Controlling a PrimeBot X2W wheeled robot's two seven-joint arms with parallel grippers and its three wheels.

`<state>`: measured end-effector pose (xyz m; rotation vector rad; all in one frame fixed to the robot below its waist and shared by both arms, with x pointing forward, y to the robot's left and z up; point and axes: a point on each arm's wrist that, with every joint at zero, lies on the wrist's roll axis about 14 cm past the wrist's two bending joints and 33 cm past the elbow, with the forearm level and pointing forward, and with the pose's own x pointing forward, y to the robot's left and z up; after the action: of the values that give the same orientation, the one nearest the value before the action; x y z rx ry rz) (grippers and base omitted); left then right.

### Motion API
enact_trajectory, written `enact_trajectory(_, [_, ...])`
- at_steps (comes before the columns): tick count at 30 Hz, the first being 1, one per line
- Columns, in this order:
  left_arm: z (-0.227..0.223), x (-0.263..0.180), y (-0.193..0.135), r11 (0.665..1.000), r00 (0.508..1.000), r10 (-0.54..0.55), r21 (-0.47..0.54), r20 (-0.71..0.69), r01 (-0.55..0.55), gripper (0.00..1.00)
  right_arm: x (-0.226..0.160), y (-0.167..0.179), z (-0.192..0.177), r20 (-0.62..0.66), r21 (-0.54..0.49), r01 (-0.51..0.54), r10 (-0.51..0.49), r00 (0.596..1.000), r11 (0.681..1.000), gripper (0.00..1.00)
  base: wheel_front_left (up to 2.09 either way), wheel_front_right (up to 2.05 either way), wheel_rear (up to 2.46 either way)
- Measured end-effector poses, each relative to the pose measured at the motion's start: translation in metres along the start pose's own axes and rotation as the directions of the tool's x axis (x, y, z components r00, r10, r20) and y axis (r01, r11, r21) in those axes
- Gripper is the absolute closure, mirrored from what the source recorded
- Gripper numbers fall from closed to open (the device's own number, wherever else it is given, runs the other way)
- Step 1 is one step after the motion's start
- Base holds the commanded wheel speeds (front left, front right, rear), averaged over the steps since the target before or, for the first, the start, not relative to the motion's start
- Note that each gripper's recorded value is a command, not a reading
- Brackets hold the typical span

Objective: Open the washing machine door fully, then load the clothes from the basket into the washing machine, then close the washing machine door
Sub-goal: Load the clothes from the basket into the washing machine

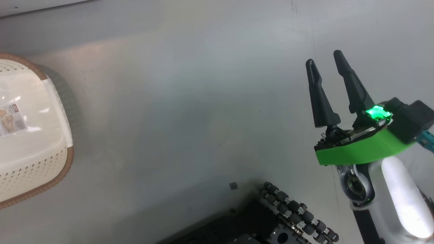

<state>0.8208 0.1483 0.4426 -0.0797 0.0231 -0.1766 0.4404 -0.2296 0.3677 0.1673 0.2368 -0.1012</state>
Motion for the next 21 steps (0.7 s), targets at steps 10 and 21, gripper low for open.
enact_trajectory(10, [-0.021,-0.002,-0.007,1.0,0.999,-0.011,-0.02,-0.041,0.01,0.86,0.003,0.004,-0.004,-0.006,0.0,-0.013,0.013,1.0,1.0,0.0,0.0,0.0,0.0])
enact_trajectory(21, [-0.008,-0.006,-0.02,0.999,0.998,-0.049,0.007,-0.037,0.049,0.0,0.004,0.006,0.006,0.022,-0.012,-0.02,0.02,1.0,1.0,0.0,0.0,0.0,0.0])
